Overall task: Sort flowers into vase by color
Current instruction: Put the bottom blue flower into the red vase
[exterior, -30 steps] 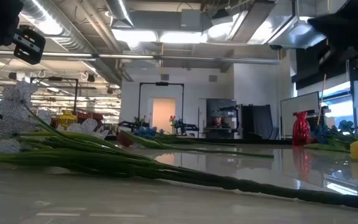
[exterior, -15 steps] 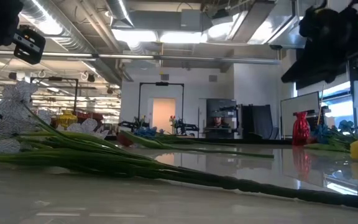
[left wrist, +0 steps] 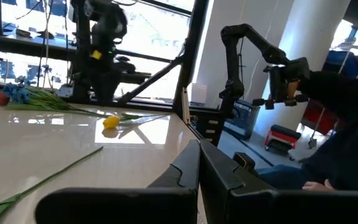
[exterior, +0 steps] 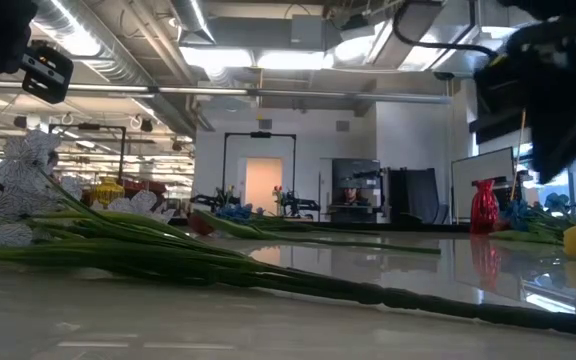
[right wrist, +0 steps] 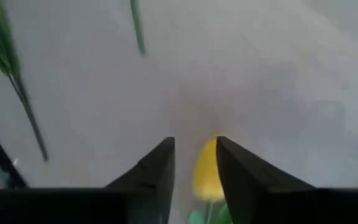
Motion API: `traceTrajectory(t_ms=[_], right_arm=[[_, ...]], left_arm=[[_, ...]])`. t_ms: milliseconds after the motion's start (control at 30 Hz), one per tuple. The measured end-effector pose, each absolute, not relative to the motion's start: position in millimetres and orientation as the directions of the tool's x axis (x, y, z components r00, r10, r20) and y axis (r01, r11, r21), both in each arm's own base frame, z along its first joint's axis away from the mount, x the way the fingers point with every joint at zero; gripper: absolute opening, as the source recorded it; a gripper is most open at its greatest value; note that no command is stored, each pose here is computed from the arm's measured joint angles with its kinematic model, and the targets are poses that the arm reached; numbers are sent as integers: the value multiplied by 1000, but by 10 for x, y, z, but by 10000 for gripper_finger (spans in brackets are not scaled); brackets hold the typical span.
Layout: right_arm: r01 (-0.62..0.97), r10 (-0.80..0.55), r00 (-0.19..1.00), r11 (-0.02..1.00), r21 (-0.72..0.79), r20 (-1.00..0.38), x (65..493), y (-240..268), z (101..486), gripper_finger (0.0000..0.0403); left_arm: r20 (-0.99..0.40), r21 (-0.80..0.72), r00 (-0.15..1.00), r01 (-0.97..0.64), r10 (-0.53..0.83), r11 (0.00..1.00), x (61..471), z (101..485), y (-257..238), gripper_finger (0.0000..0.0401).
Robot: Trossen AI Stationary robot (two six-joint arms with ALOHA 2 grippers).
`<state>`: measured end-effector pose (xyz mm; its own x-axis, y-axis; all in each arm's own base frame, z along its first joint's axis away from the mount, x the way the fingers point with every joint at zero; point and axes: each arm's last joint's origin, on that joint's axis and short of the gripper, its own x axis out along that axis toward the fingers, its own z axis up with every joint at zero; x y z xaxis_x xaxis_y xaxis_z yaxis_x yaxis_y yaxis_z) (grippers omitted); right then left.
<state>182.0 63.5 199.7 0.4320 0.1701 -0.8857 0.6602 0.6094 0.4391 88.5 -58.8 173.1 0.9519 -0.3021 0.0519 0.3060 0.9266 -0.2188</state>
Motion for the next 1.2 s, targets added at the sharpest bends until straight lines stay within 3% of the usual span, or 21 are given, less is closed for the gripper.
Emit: traceTrajectory(t_ms=[100,167,300,500,833,933,1067,1200], right_arm=[[710,148,343,606,358,-928,1810,747,2006,135],[771,59,284,579,265,-957,1792,756,2020,135],[910,-85,141,404,96,-986,1752,583,2085,136],[971,-175,-83,208,-119,-981,1653,93,2095,136],[972,-208,-232,-25,-232,-950,1496,-531,1812,136],[964,-173,-265,-54,-259,-949,1493,-667,1748,136],[972,-140,-233,-14,-233,-962,1531,-786,1613,136],[966,-97,-255,-68,-249,-962,1475,-875,1463,136]], left_arm=[[52,-219,952,306,-302,927,885,1731,-589,0],[51,-219,952,306,-302,927,885,1731,-589,0],[52,-219,952,306,-302,927,885,1731,-588,0],[52,-219,952,306,-302,927,885,1731,-589,0],[52,-219,952,306,-302,927,885,1731,-588,0],[52,-219,952,306,-302,927,885,1731,-589,0],[53,-219,952,306,-302,926,885,1732,-589,0],[52,-219,952,306,-302,927,885,1731,-589,0]])
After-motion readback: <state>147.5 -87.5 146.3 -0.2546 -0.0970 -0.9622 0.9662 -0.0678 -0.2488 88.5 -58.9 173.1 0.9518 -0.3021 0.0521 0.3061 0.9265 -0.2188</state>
